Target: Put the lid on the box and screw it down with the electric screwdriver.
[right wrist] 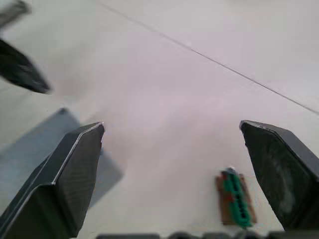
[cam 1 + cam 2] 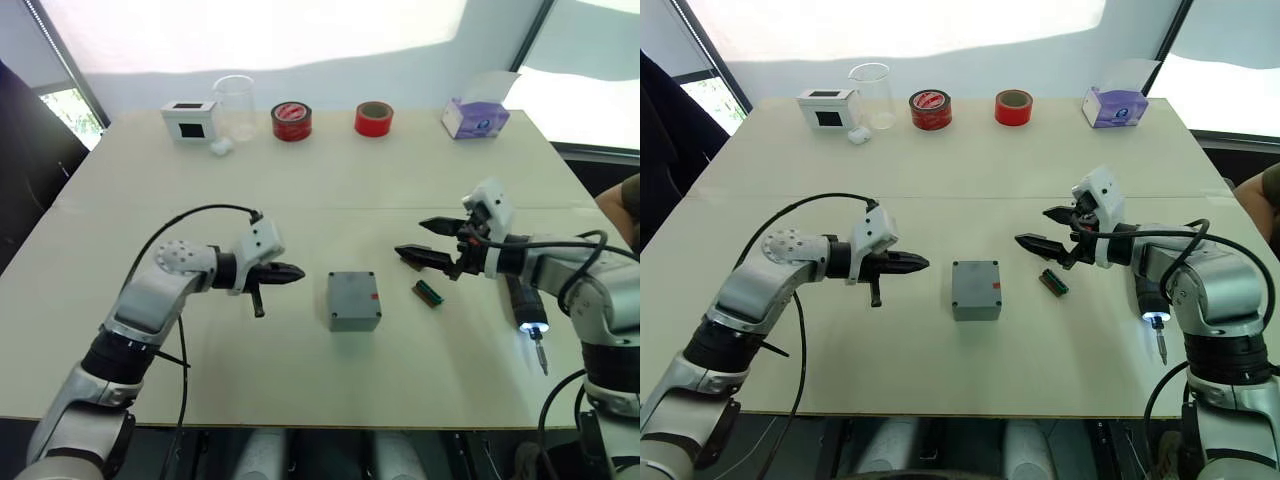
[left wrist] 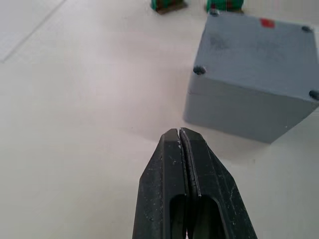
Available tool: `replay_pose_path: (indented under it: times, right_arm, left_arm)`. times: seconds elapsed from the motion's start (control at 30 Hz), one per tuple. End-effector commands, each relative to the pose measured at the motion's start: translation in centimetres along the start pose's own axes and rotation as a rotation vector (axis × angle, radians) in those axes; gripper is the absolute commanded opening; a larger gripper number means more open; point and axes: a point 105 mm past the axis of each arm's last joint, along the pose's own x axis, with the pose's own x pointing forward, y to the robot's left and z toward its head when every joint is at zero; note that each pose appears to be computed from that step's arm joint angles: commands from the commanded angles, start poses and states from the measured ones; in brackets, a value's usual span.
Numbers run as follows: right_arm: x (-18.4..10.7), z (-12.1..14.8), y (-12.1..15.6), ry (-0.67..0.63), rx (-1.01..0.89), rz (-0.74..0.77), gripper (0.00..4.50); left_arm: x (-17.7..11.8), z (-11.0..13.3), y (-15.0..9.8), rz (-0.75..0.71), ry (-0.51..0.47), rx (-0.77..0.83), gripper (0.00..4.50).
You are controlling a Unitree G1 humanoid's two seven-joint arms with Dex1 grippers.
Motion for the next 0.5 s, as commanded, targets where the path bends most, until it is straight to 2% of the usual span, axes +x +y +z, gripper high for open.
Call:
replay_pose_path:
  times: [0.03, 0.17, 0.27, 0.43, 0.5]
  right_arm:
    - [0.5, -0.7, -1.3, 0.010, -0.101, -0.076, 4.45]
    - [1.6, -1.2, -1.4, -0.013, -0.088, -0.071, 4.45]
    - [2.1, -1.9, -1.7, 0.003, -0.115, -0.082, 3.88]
    - [2.5, -2.5, -1.6, 0.016, -0.120, -0.067, 2.12]
    - [2.7, -2.8, -1.8, 0.024, -0.124, -0.073, 2.12]
  left_arm:
    - [-0.2, 2.4, -0.7, -0.029, -0.060, 0.049, 0.00]
    - [-0.1, 2.6, -1.0, -0.015, -0.044, 0.089, 0.00]
    - [-0.1, 2.8, -1.2, -0.014, -0.051, 0.088, 0.00]
    - [-0.3, 2.8, -1.2, -0.008, -0.046, 0.090, 0.00]
    - [-0.3, 2.9, -1.1, -0.005, -0.048, 0.091, 0.00]
